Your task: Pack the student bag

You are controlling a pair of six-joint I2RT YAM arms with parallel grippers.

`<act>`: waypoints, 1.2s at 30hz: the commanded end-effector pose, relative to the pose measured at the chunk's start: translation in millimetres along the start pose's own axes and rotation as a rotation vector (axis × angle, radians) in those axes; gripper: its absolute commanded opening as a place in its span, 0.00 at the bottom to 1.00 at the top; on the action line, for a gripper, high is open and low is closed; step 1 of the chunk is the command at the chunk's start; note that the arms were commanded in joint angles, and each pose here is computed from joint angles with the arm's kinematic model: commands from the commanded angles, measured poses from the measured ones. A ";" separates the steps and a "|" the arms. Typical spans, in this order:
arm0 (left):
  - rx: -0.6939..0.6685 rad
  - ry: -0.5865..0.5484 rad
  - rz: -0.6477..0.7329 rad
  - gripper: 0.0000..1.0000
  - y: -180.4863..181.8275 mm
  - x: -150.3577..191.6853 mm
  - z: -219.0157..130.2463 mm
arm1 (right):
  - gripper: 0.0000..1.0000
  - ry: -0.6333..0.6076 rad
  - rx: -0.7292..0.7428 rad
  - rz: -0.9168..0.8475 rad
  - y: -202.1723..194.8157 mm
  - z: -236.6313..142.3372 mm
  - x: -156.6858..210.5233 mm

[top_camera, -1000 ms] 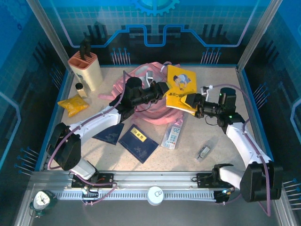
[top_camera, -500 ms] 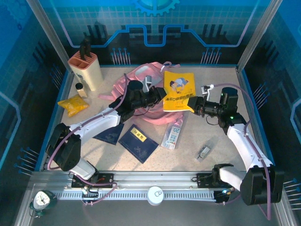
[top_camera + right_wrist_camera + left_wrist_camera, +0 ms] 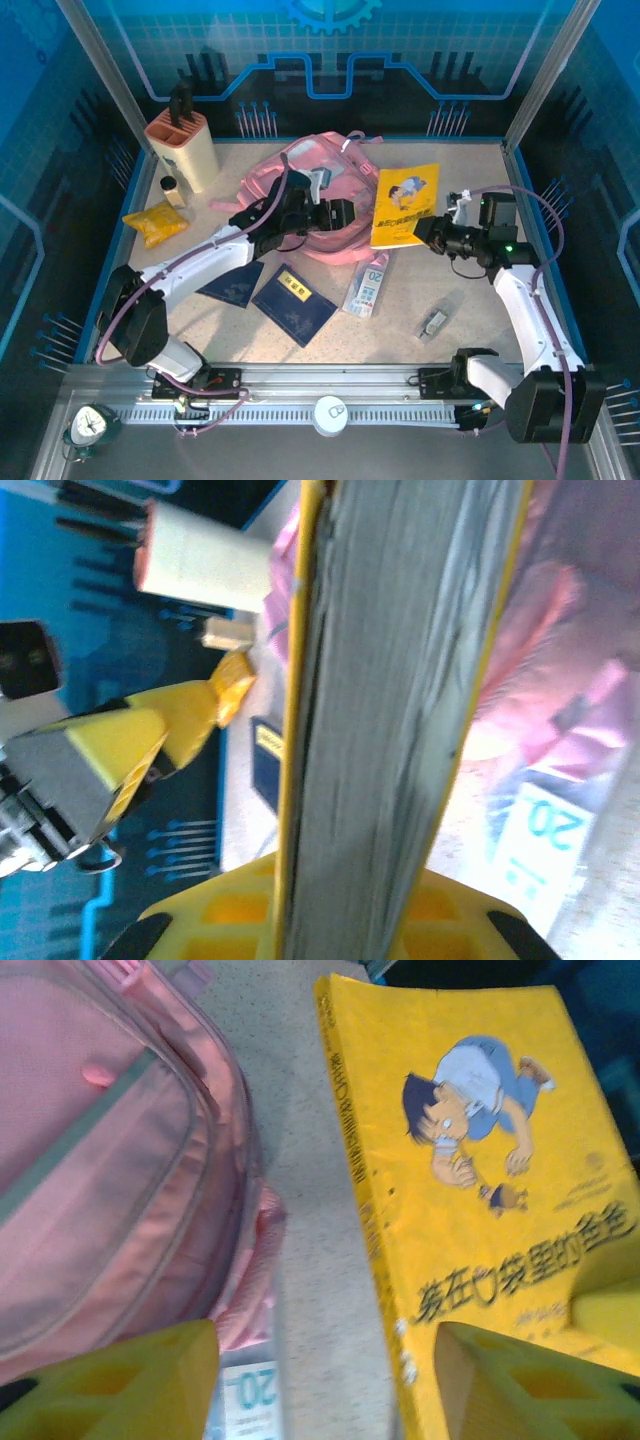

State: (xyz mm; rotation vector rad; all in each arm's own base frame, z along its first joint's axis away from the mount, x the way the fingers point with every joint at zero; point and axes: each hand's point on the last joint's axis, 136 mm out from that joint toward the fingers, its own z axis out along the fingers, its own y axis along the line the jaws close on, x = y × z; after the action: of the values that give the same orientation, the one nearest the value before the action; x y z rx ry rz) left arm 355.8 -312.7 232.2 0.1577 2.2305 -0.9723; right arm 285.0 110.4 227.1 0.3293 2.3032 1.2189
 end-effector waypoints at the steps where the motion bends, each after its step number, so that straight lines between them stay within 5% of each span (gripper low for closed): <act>1: -0.104 0.118 0.314 0.64 16.1 20.3 15.4 | 0.00 -0.048 0.086 -0.093 -3.8 -18.4 -6.3; 15: -0.389 0.310 0.588 0.70 86.7 39.6 104.3 | 0.00 -0.083 0.143 -0.038 -27.7 -25.0 -18.8; 24: -0.581 0.298 0.671 0.65 133.2 29.7 131.5 | 0.00 -0.073 0.120 -0.020 -29.1 -20.7 -20.2; 36: -0.618 0.149 0.813 0.02 111.7 -39.5 90.1 | 0.00 -0.048 0.114 -0.017 -24.0 -18.5 -19.5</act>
State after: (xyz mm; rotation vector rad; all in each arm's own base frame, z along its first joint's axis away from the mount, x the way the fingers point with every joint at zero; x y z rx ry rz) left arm 457.5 -308.6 81.5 0.8363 2.2952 0.1182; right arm 284.0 70.4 195.2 0.4724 2.4003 1.0293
